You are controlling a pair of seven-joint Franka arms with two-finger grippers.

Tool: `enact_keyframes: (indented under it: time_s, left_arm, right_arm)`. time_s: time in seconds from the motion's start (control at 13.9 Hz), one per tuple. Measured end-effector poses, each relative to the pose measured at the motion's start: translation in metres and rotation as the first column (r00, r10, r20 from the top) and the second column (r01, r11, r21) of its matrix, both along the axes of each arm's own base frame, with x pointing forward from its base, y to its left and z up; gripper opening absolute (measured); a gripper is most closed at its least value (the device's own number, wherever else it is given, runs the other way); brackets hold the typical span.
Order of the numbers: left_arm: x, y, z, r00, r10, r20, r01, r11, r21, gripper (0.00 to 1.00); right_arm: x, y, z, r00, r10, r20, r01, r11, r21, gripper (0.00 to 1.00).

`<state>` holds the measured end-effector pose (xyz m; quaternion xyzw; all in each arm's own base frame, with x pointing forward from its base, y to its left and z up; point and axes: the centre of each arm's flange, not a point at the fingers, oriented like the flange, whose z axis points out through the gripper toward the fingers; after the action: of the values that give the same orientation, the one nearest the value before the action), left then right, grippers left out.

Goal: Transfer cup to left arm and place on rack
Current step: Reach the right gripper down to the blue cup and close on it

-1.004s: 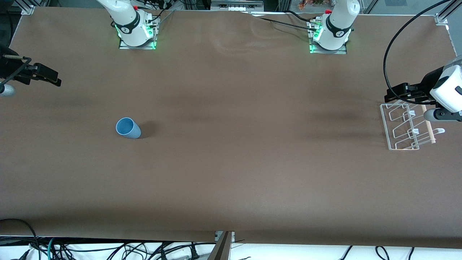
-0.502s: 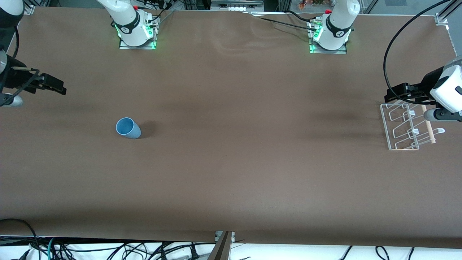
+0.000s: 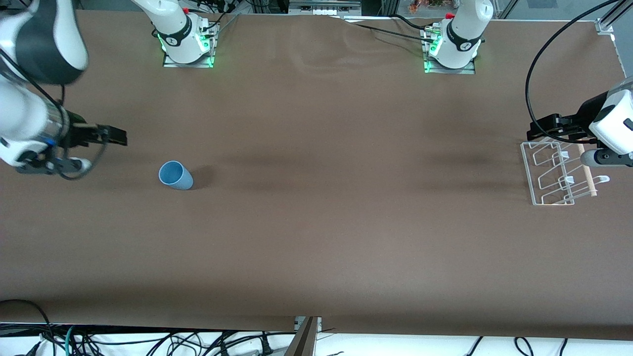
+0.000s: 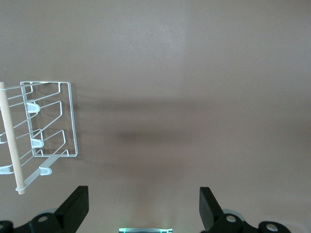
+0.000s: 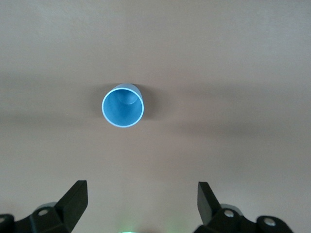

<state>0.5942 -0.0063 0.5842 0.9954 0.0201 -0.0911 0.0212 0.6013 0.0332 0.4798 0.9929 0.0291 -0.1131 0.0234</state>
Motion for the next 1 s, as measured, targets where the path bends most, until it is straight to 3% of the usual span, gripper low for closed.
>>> enact_keyframes:
  time_s: [0.29,0.5,0.86,1.0]
  left_arm:
    - [0.000,0.000,0.000,1.000,-0.001,0.000,0.001,1.000,0.000,1.00]
    - [0.000,-0.001,-0.001,1.000,-0.002,-0.001,0.002,1.000,0.000,1.00]
    - [0.001,-0.005,-0.003,1.000,-0.008,-0.005,0.008,1.000,-0.001,1.00]
    - [0.002,-0.003,-0.004,1.000,-0.006,-0.007,0.006,1.000,0.000,1.00]
  right_arm:
    - [0.017,0.003,-0.067,0.999,0.010,0.040,-0.010,1.000,-0.004,1.00]
    - [0.007,0.002,-0.109,0.998,-0.018,0.068,0.018,1.000,-0.005,1.00]
    - [-0.015,0.003,-0.174,0.981,-0.080,0.175,0.080,0.997,0.008,1.00]
    - [-0.027,0.003,-0.194,0.978,-0.085,0.191,0.085,0.996,0.013,1.00]
